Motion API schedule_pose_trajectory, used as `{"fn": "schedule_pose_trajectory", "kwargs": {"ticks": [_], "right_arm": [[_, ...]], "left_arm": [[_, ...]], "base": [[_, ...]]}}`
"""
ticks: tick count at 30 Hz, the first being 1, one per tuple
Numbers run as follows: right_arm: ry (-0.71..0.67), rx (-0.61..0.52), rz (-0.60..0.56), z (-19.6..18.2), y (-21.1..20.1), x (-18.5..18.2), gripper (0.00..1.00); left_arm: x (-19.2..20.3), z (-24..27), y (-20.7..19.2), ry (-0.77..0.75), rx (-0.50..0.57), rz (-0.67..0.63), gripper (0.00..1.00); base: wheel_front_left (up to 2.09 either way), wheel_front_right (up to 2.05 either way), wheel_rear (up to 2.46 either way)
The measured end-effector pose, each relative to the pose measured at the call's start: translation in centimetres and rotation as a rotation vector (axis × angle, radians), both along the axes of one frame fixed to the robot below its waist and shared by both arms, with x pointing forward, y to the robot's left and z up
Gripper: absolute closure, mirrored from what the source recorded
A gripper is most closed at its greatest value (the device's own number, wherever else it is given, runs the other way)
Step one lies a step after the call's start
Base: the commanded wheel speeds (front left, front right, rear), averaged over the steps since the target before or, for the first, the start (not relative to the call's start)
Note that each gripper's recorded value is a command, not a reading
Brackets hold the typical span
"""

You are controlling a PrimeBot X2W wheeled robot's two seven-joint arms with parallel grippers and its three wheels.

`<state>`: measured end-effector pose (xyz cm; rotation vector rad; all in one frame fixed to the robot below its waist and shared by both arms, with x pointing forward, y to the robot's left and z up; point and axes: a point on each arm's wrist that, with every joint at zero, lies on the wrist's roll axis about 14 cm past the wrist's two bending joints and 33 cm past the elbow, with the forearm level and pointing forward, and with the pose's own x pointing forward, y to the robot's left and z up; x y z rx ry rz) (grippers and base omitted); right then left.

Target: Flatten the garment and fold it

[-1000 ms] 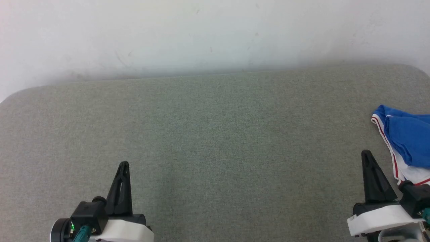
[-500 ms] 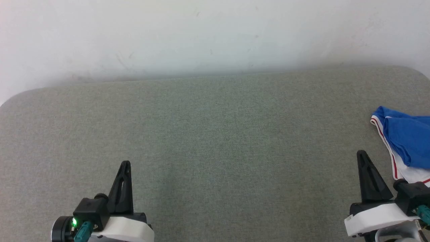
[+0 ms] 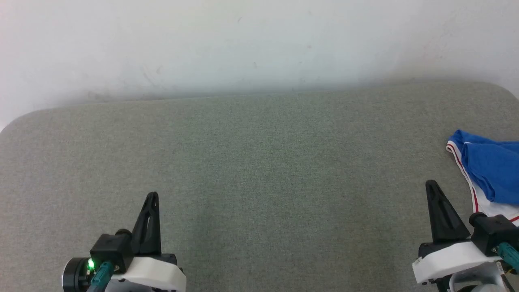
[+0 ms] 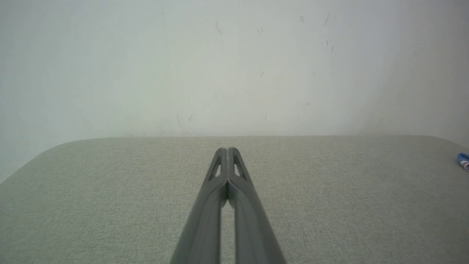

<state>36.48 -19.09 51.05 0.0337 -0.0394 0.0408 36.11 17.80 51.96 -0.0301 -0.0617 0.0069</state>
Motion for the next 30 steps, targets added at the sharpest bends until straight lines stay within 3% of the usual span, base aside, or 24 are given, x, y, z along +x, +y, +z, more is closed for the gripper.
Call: {"fn": "schedule_pose_trajectory", "kwargs": {"ticks": [30], "right_arm": [[0.024,-0.028,0.035,0.3,1.1,0.1,1.0]], "left_arm": [[0.3,0.2,0.0,0.024,0.029,-0.002,1.0]], "base": [[0.0,0.0,0.0]]}}
